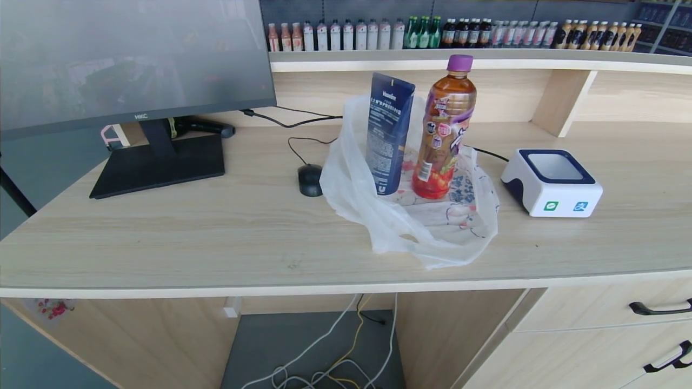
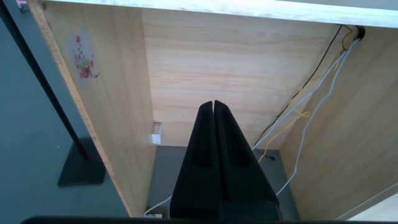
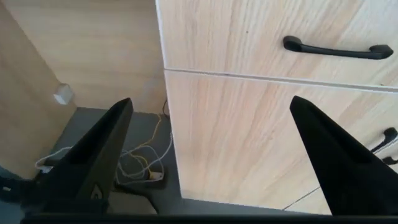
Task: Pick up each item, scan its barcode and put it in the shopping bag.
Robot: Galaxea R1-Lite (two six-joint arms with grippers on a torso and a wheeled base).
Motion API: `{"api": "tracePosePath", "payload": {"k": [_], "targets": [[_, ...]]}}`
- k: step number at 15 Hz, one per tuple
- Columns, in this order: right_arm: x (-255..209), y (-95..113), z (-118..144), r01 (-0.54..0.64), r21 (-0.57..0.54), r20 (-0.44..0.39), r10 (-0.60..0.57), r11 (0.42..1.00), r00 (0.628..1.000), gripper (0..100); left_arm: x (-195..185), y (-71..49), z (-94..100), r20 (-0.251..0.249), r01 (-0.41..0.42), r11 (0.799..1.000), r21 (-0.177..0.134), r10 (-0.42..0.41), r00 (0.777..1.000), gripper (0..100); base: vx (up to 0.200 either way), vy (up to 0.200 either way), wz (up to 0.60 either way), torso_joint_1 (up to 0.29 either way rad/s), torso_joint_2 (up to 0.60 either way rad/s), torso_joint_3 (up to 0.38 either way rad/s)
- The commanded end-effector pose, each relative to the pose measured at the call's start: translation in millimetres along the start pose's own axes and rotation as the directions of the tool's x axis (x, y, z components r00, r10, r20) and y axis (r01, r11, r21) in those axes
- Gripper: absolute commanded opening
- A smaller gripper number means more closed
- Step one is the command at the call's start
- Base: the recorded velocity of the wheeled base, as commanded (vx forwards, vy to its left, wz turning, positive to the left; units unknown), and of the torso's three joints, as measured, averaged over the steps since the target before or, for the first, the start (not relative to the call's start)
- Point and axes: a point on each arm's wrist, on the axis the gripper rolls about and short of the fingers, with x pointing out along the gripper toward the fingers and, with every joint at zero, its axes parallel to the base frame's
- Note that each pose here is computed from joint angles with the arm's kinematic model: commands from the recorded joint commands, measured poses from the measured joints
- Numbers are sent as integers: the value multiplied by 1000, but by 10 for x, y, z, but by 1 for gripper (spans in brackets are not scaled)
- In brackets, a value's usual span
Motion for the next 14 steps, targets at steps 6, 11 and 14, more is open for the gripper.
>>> {"api": "tracePosePath", "payload": {"k": [6,11,14], "targets": [[0,26,-5,136,43,-10,-136,990,991,100,0,0,0,0,0,1000,-2,0,1000,0,0,0,0,0,0,0],[-66,24,-28,92,35,82,-95,995,992,100,0,0,0,0,0,1000,-5,0,1000,0,0,0,0,0,0,0],[-66,24,-28,91,48,82,-95,995,992,100,0,0,0,0,0,1000,-8,0,1000,0,-67,0,0,1,1,2]]}}
